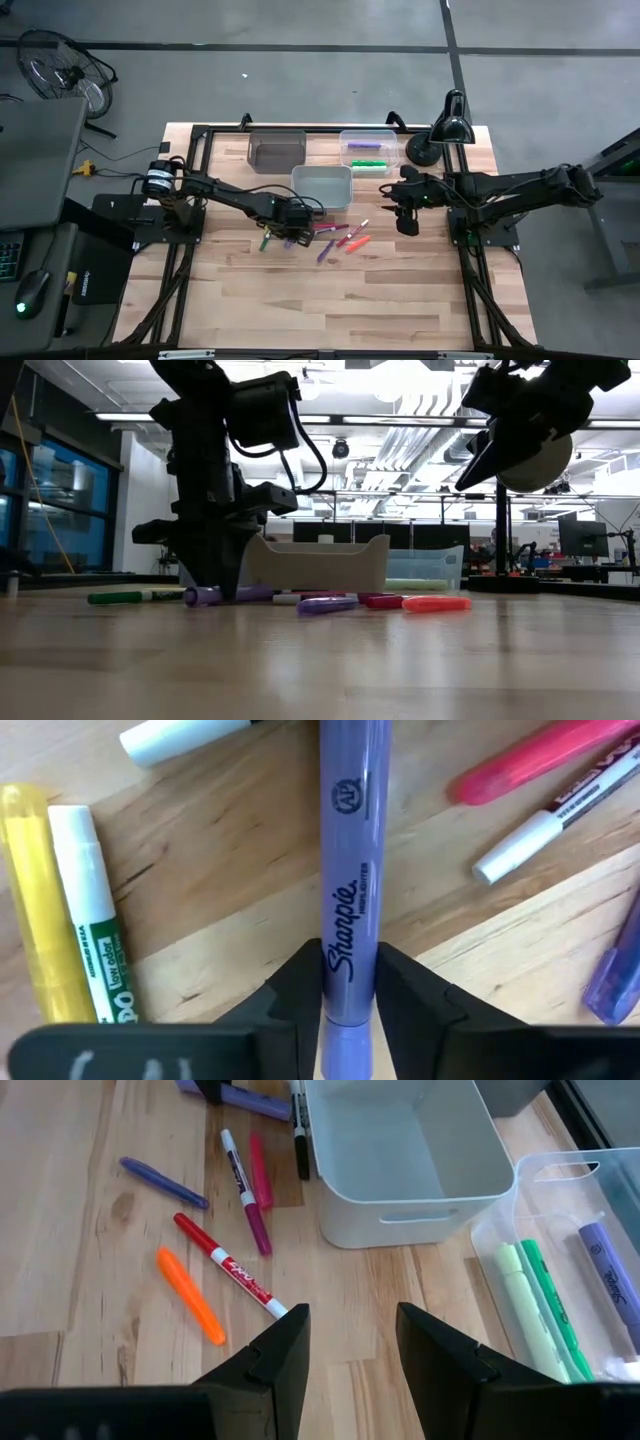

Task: Pick & Place Markers
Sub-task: Put the purple highlighter into the transparent bin

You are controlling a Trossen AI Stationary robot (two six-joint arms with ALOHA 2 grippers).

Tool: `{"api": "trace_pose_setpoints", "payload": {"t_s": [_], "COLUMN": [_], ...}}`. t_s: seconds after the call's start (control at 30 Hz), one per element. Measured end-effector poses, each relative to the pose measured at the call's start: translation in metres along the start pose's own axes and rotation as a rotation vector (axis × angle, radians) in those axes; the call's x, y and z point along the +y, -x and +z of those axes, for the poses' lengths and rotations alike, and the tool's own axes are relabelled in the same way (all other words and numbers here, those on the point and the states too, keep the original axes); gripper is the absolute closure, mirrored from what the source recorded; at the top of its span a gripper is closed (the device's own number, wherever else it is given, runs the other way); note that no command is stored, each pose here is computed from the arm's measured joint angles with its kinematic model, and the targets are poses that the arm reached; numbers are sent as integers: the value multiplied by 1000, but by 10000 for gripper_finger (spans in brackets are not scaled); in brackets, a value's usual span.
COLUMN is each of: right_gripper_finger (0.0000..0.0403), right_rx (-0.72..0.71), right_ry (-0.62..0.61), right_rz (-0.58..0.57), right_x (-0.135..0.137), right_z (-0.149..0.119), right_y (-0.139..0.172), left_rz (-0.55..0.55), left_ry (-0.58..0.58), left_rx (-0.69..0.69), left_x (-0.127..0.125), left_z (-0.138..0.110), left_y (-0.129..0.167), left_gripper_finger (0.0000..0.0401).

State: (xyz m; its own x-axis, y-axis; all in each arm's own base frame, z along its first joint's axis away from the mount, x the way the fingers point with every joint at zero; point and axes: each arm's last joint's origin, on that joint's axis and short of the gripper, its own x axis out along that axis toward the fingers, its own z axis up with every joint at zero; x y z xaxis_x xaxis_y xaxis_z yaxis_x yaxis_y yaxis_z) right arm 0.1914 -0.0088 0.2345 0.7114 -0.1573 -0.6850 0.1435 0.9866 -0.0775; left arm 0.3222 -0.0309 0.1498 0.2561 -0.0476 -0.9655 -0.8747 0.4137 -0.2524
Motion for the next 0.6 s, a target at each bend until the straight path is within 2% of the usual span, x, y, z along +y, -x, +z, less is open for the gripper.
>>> {"api": "trace_pose_setpoints", "payload": {"t_s": [0.37, 0.53, 0.6], "right_gripper_finger": [263, 263, 263], "right_rx": [0, 0, 0], "right_ry": [0, 0, -2], "right_rz": [1, 1, 2], "right_x": [0, 0, 0], "right_z": [0, 0, 0], "right_y": [0, 0, 0], "left_rz": [12, 60, 42], "left_ry": [-42, -110, -152], "left_rx": [21, 61, 48], "left_x": [-1, -10, -21], "left_z": [-2, -2, -1], "left_y": [-3, 10, 21], "left_gripper_finger": [331, 332, 332]}}
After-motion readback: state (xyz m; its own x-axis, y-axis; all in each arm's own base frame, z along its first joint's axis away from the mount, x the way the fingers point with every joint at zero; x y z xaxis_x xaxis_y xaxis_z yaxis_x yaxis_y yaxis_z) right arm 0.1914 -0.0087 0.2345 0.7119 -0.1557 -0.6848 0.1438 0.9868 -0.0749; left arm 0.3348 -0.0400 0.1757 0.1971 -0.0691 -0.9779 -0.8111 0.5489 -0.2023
